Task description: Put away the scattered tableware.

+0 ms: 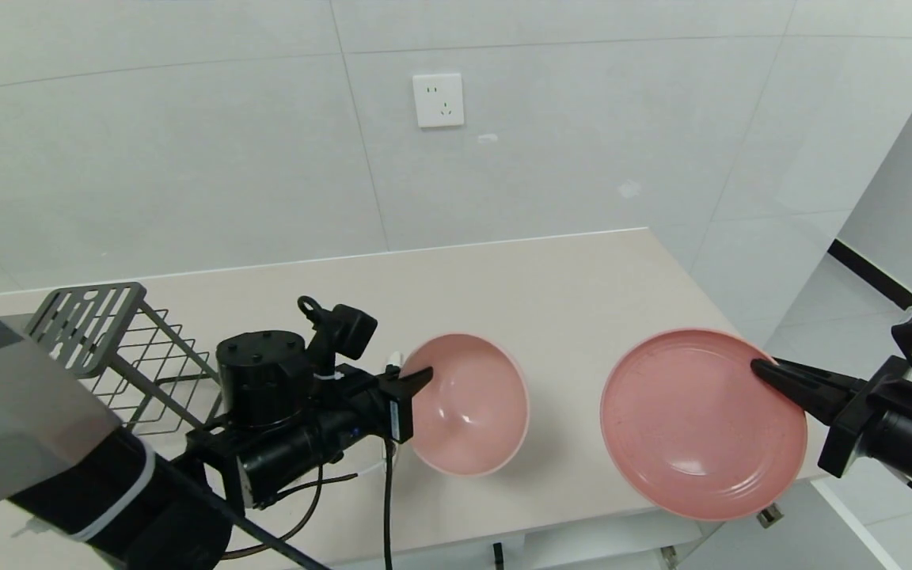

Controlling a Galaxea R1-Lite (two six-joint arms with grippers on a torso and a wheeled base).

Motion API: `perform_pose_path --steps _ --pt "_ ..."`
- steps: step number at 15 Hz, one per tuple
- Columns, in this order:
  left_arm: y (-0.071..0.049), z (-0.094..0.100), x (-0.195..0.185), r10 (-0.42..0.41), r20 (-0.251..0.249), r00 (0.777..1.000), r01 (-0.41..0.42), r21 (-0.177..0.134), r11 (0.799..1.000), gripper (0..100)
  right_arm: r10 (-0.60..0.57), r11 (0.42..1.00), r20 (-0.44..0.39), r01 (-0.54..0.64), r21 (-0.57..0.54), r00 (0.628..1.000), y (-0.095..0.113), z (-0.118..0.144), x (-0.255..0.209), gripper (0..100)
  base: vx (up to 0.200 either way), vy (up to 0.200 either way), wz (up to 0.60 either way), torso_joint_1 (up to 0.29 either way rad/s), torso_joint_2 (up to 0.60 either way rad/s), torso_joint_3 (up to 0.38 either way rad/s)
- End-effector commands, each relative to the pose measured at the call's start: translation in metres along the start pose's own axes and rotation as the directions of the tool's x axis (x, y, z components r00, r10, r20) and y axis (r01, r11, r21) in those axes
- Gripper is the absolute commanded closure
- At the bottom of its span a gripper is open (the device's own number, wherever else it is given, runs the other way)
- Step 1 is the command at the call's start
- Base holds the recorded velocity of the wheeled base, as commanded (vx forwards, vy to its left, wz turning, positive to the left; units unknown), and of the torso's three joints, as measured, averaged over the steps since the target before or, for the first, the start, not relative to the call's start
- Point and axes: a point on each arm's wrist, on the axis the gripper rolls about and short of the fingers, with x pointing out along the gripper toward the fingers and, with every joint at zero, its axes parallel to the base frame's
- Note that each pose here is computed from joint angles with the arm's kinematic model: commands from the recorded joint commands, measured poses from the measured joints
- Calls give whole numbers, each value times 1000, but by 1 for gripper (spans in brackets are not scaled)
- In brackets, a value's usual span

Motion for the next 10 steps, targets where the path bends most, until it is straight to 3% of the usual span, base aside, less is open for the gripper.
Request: perform_pose_path --steps 1,2,6,10 --pt "-8 26 -32 -12 94 995 6 57 998 100 -1 1000 11 1 -5 1000 1 2 -4 100 0 0 0 0 0 0" --pt "-11 32 -40 -15 118 993 5 81 997 100 -1 1000 12 2 -5 1000 1 2 -5 100 0 0 0 0 0 0" --pt "-17 41 -68 -24 168 985 5 114 994 100 -2 1000 13 2 -1 1000 1 2 -4 100 0 0 0 0 0 0" --pt "-20 36 -93 -21 169 985 2 115 993 100 -1 1000 19 1 15 1000 1 4 -4 100 0 0 0 0 0 0"
